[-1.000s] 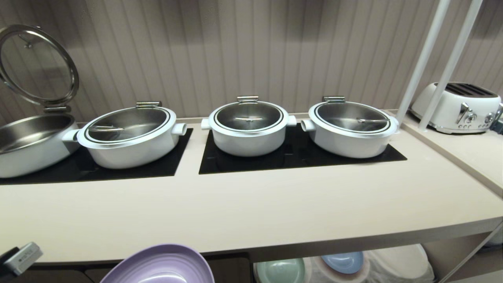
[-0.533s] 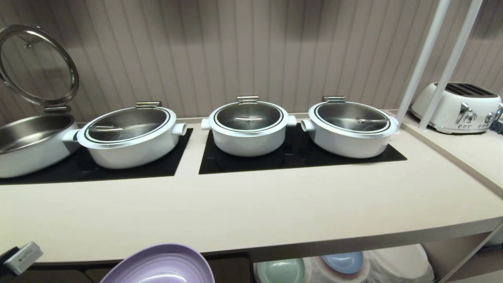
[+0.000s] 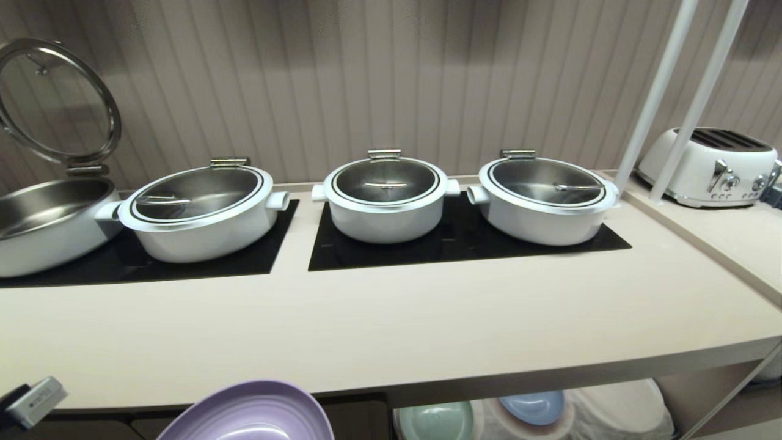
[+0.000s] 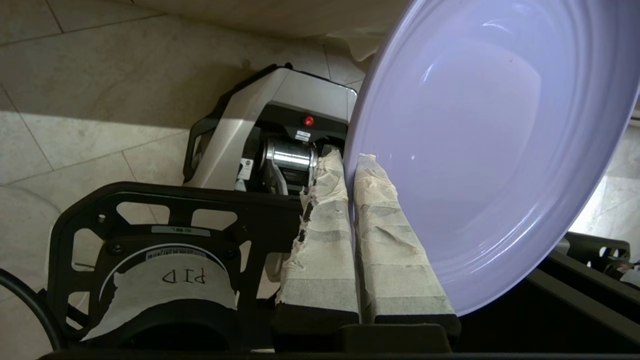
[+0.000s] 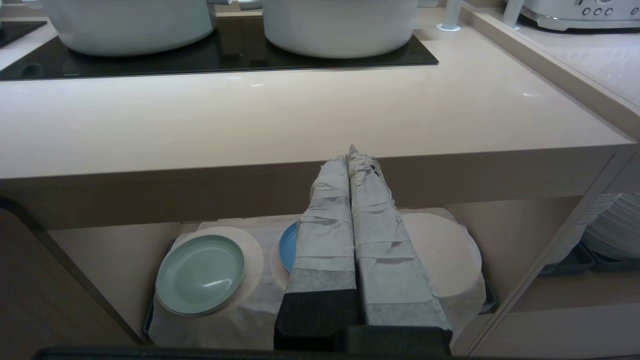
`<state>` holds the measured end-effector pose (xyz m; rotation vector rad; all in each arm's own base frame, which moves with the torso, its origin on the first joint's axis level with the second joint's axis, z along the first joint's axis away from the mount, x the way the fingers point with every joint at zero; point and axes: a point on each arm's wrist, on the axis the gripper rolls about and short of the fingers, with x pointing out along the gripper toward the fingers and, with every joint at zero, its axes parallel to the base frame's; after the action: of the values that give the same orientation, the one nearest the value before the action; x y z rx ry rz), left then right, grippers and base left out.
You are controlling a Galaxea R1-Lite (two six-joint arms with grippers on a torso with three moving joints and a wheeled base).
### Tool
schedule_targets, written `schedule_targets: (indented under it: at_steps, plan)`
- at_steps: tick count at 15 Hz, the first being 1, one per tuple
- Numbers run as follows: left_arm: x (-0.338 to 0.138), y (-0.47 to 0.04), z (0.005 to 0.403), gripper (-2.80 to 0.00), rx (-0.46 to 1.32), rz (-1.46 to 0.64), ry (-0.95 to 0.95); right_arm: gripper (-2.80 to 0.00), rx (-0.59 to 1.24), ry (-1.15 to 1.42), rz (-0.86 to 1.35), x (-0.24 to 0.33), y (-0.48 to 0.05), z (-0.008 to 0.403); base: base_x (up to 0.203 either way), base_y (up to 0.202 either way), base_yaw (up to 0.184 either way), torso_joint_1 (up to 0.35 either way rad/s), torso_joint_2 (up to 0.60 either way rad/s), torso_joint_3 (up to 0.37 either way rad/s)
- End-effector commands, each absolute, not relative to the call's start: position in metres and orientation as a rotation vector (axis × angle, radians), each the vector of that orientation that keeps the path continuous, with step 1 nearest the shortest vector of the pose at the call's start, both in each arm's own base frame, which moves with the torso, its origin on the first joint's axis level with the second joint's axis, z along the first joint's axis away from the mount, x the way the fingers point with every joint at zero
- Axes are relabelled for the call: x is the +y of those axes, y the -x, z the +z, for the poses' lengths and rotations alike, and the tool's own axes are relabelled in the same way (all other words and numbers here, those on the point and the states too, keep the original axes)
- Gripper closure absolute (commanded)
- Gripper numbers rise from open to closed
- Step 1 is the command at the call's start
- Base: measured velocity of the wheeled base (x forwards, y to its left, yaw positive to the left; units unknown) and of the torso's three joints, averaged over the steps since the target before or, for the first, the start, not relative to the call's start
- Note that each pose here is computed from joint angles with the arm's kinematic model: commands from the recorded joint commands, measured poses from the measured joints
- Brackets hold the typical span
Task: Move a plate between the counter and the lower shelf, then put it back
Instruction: Put the plate in the cupboard
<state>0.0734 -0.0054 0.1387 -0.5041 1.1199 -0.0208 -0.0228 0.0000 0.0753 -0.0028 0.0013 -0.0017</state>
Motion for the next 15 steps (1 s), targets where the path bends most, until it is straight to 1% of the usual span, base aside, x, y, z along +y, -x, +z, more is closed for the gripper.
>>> schedule_targets:
  at_steps: [1, 2, 4, 15]
  plan:
    - [-0.0055, -0.0734, 0.1385, 0.00, 1.126, -0.020, 0.507, 0.00, 0.002, 0.003, -0.002, 0.0000, 0.0228, 0.0753, 0.000, 0.000, 0.000, 0.000, 0.00, 0.000]
    - [-0.0055, -0.0732, 0.1381, 0.00, 1.127, -0.020, 0.507, 0.00, 0.002, 0.003, -0.002, 0.0000, 0.0228, 0.0753, 0.000, 0.000, 0.000, 0.000, 0.00, 0.000]
    - [-0.0058, -0.0730, 0.1377, 0.00, 1.130, -0.022, 0.506, 0.00, 0.002, 0.003, 0.000, 0.0000, 0.0228, 0.0753, -0.005, -0.102, -0.004, 0.007, 0.00, 0.000]
    - [-0.0074, -0.0722, 0.1366, 0.00, 1.142, -0.037, 0.498, 0.00, 0.002, 0.003, -0.002, 0.0000, 0.0228, 0.0753, 0.000, -0.193, 0.001, 0.002, 0.00, 0.003]
